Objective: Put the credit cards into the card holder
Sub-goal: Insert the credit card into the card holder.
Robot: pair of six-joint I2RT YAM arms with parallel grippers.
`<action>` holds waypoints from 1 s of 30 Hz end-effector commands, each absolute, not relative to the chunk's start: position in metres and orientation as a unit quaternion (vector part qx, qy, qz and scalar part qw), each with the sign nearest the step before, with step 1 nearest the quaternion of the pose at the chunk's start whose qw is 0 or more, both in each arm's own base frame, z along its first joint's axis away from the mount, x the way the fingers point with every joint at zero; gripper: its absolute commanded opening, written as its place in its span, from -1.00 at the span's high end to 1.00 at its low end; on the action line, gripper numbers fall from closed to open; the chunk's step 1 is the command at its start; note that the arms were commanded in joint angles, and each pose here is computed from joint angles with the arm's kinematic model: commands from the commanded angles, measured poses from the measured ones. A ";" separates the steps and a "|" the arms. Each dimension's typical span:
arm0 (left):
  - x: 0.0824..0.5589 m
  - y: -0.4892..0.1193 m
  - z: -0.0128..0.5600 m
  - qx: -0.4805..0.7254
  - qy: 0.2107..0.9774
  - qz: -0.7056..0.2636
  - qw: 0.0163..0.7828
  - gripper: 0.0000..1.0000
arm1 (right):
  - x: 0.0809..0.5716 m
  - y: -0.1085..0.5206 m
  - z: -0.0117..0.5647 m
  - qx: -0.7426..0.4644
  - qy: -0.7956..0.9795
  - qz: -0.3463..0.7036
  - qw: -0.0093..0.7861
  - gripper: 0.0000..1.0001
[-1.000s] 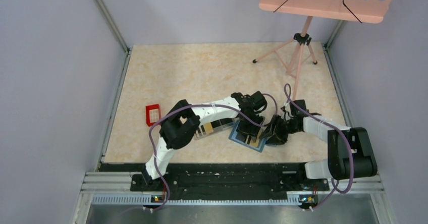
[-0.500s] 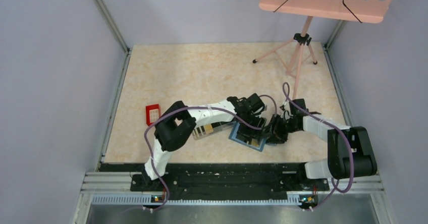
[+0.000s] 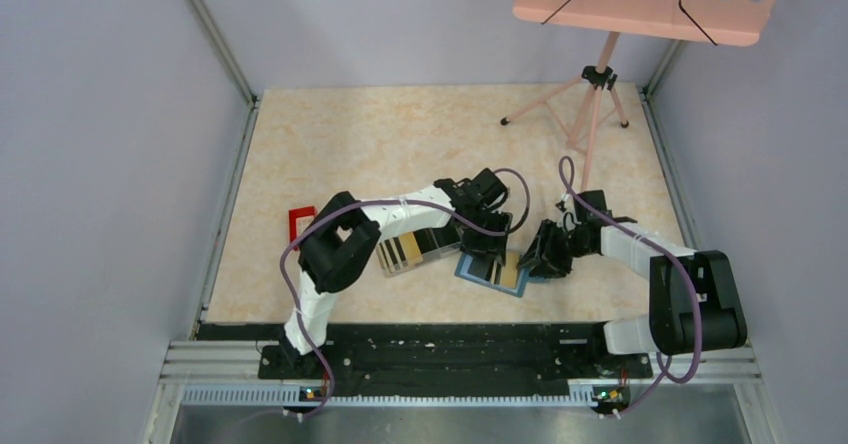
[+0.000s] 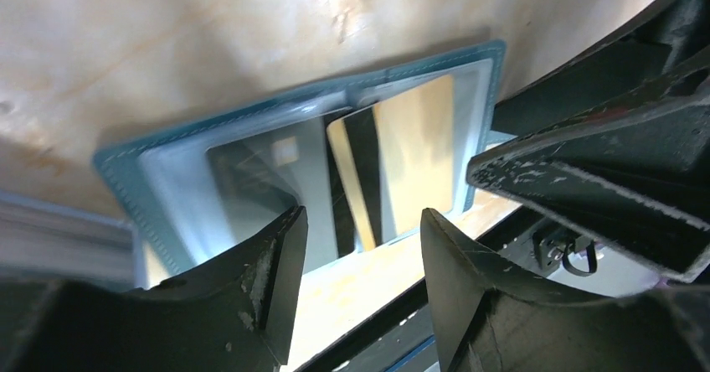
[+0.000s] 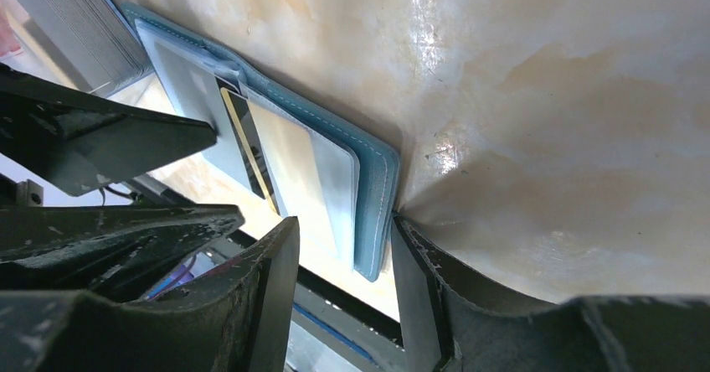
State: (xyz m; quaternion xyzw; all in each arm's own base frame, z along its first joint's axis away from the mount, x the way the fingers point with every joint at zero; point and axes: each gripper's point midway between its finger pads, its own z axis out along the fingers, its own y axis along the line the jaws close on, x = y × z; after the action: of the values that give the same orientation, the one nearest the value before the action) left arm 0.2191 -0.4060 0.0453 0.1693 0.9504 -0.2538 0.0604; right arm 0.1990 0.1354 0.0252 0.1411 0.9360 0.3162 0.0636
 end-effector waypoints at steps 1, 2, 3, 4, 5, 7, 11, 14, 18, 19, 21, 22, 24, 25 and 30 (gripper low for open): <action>0.218 -0.438 0.052 0.185 0.931 -0.310 0.054 -0.12 | 0.214 0.131 0.027 0.123 0.941 0.299 0.095 0.10; 0.217 -0.443 0.052 0.189 0.928 -0.318 0.050 -0.11 | 0.214 0.130 0.026 0.123 0.942 0.298 0.094 0.10; 0.215 -0.448 0.053 0.192 0.925 -0.325 0.047 -0.09 | 0.214 0.130 0.025 0.123 0.943 0.296 0.094 0.11; 0.214 -0.451 0.054 0.194 0.922 -0.331 0.046 -0.09 | 0.214 0.129 0.024 0.122 0.943 0.295 0.094 0.11; 0.213 -0.455 0.056 0.195 0.920 -0.337 0.045 -0.08 | 0.214 0.129 0.024 0.122 0.943 0.295 0.093 0.11; 0.212 -0.459 0.057 0.197 0.916 -0.347 0.042 -0.08 | 0.215 0.130 0.025 0.120 0.943 0.297 0.094 0.11; 0.208 -0.468 0.066 0.205 0.900 -0.383 0.046 -0.08 | 0.218 0.132 0.029 0.113 0.940 0.305 0.099 0.11; 0.211 -0.463 0.068 0.200 0.903 -0.377 0.057 -0.08 | 0.219 0.133 0.033 0.107 0.940 0.307 0.103 0.11; 0.222 -0.439 0.067 0.171 0.919 -0.344 0.083 -0.09 | 0.221 0.132 0.040 0.097 0.940 0.307 0.111 0.12; 0.226 -0.430 0.065 0.159 0.924 -0.335 0.090 -0.09 | 0.222 0.133 0.042 0.095 0.940 0.308 0.113 0.13; 0.235 -0.409 0.062 0.131 0.935 -0.314 0.101 -0.09 | 0.222 0.135 0.046 0.092 0.938 0.315 0.114 0.16; 0.239 -0.399 0.060 0.116 0.939 -0.306 0.106 -0.08 | 0.223 0.138 0.049 0.087 0.937 0.318 0.114 0.19; 0.248 -0.379 0.057 0.087 0.946 -0.289 0.116 -0.05 | 0.223 0.142 0.053 0.076 0.939 0.315 0.116 0.20; 0.253 -0.369 0.056 0.075 0.949 -0.281 0.122 -0.04 | 0.224 0.144 0.055 0.071 0.940 0.313 0.118 0.21; 0.270 -0.333 0.058 0.033 0.957 -0.252 0.143 -0.05 | 0.226 0.158 0.066 0.035 0.944 0.302 0.130 0.21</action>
State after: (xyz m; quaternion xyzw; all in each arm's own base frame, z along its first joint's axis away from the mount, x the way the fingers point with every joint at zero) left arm 0.2478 -0.3641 0.0491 0.0781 0.9496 -0.2865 0.0998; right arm 0.2123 0.1465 0.0429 0.0791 0.9447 0.3060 0.0881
